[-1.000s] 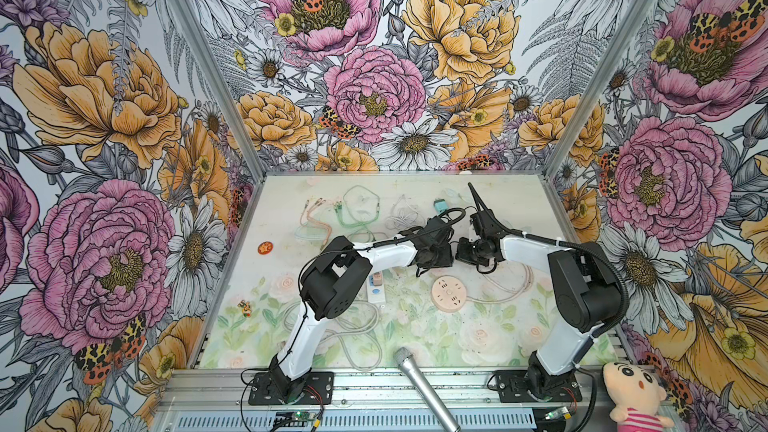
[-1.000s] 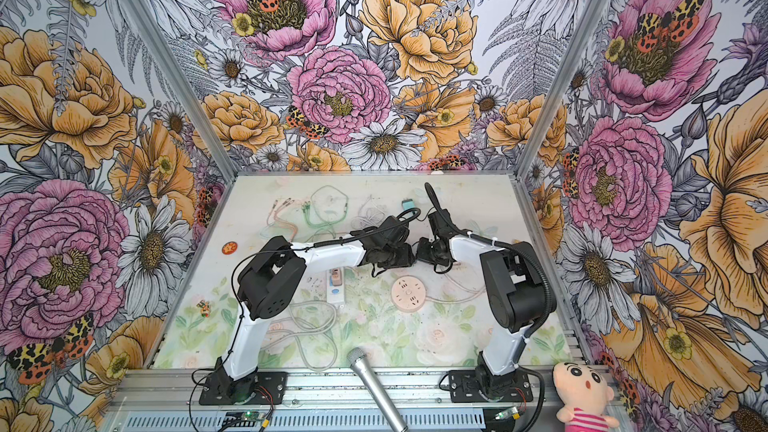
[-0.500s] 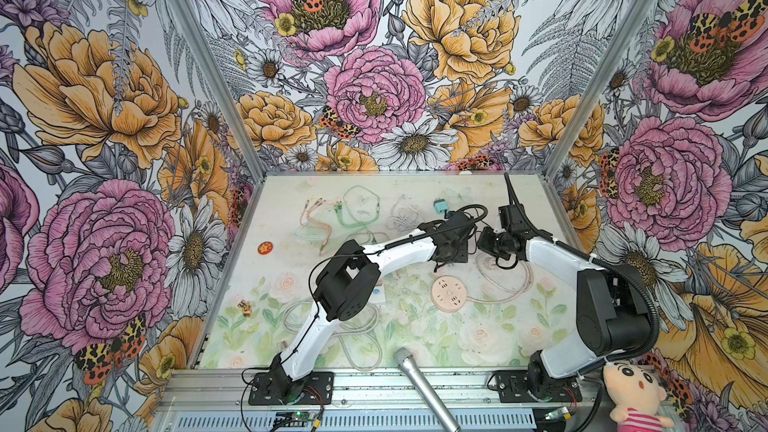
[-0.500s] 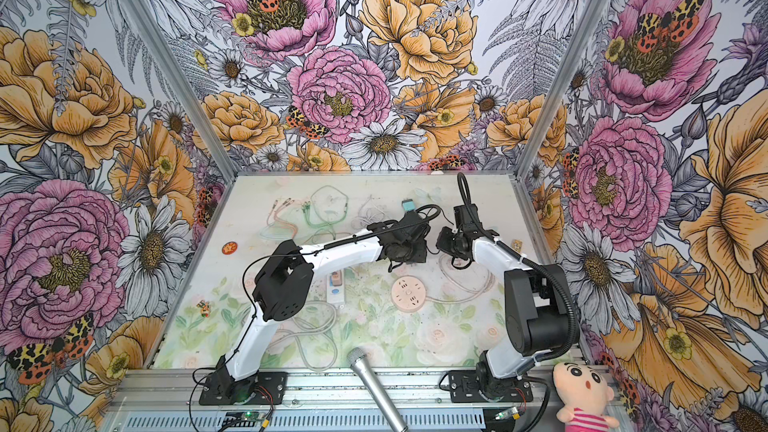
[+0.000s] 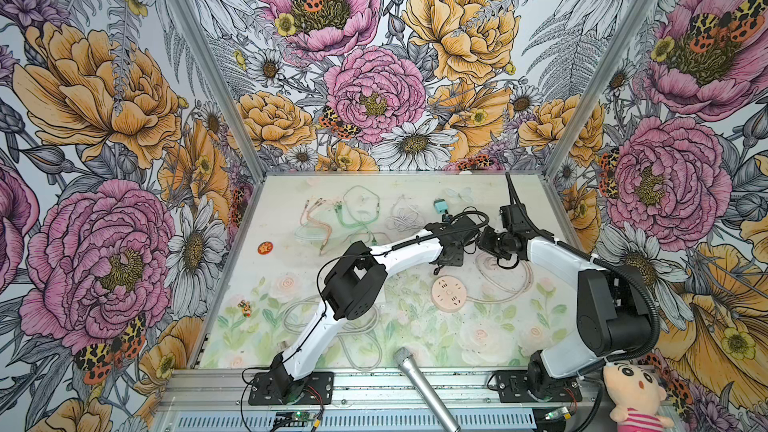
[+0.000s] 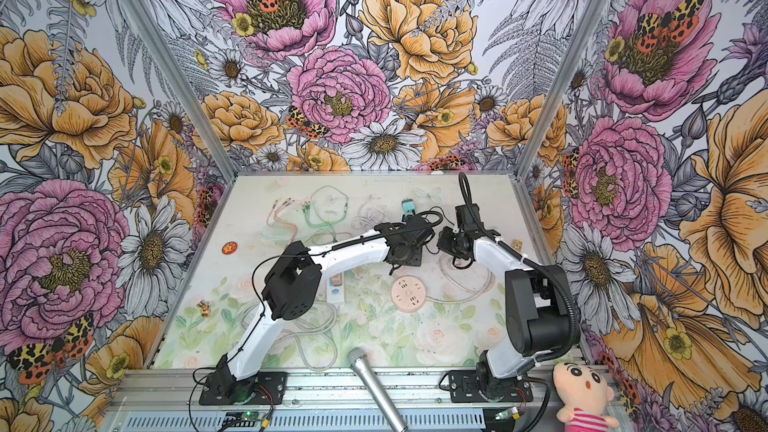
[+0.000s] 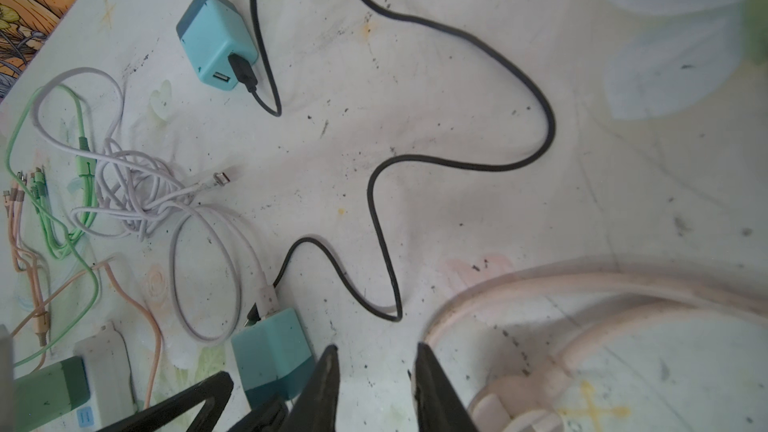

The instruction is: Insert the plug

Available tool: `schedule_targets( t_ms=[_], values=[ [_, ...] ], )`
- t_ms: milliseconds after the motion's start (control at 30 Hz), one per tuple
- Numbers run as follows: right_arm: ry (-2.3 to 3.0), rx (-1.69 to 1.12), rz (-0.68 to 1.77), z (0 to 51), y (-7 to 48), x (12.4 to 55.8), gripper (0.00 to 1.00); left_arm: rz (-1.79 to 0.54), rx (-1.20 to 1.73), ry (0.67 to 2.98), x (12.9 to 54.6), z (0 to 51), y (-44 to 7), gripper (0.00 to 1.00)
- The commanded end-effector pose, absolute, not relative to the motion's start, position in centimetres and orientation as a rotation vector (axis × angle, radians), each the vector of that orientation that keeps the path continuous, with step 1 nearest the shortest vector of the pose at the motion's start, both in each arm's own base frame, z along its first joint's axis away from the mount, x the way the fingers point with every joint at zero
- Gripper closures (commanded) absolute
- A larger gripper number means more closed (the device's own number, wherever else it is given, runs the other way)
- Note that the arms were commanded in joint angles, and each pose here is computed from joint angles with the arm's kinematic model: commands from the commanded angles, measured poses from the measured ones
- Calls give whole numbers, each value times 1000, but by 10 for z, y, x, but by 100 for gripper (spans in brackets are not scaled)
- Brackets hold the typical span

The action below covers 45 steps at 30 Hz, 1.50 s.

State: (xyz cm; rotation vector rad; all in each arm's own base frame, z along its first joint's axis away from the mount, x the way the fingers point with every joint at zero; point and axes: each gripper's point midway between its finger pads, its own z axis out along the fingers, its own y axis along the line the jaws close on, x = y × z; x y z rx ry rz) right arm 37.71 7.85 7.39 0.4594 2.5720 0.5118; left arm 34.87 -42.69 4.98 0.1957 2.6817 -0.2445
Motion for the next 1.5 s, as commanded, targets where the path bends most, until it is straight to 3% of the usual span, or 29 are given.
schedule_targets(
  t_ms=[0, 467, 733, 833, 1167, 1467],
  values=[
    [2529, 430, 523, 88, 76, 383, 67, -200, 183, 2681, 352, 44, -425, 43],
    [2550, 432, 533, 80, 78, 380, 64, -221, 150, 2720, 353, 22, -438, 43],
    [2553, 420, 544, 80, 79, 380, 63, -180, 191, 2731, 352, 24, -420, 52],
    [2551, 401, 601, 84, 85, 380, 62, -178, 365, 2675, 354, 46, -421, 61],
    [2524, 326, 838, 107, 112, 375, 59, -528, 774, 2546, 354, 105, -396, 57],
    [2463, 250, 1005, 139, 131, 357, 57, -746, 1094, 2416, 334, 117, -404, 60]
  ],
)
